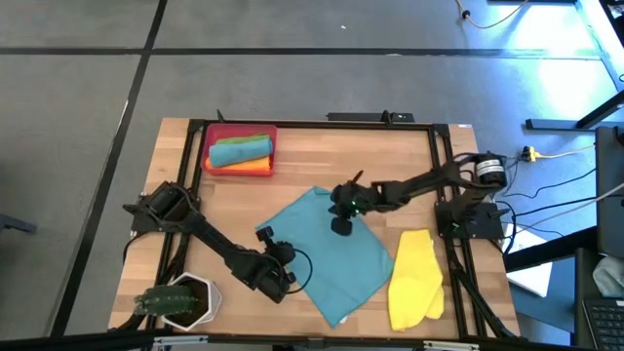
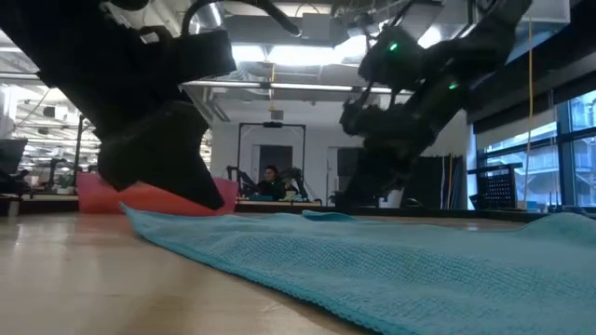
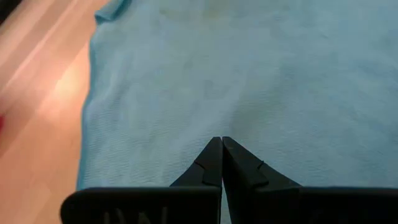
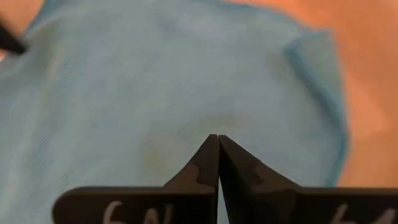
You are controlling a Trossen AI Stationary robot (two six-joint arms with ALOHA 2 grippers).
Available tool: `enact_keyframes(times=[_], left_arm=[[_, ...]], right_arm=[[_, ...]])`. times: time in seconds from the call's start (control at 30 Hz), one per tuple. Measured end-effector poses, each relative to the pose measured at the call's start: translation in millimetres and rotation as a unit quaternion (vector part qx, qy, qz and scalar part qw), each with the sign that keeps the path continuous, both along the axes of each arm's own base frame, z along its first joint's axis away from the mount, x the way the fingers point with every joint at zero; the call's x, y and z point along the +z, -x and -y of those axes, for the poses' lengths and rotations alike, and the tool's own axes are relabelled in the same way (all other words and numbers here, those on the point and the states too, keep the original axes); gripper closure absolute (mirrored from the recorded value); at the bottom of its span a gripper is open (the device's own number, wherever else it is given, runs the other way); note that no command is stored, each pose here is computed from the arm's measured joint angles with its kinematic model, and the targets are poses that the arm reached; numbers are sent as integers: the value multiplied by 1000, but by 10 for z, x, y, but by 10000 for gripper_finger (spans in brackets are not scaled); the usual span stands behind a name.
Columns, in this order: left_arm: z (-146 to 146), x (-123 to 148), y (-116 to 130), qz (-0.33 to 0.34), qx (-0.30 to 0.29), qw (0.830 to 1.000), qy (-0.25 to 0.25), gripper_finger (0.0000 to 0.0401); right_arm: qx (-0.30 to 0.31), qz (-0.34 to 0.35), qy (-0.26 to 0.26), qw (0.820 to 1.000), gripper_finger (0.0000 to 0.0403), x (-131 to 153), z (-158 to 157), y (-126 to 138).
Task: Roll microfiber towels into tight, uniform cylinder then place into a basket
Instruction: Fold the blue microfiber towel
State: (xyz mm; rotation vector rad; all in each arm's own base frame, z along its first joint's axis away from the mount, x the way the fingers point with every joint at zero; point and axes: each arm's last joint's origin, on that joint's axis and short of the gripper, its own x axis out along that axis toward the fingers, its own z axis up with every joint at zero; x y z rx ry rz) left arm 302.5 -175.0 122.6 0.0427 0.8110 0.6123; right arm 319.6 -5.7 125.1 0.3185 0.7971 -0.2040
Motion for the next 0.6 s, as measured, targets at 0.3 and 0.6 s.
enact_keyframes(times=[0.3, 0.6], left_arm=[[-128, -16, -57, 9, 35, 999, 15, 401], [-128, -23, -66, 0, 32, 999, 35, 401]], right_arm=[[-34, -5, 15, 999, 398, -104, 354, -254], [-85, -2, 22, 996, 392, -141, 555, -407]])
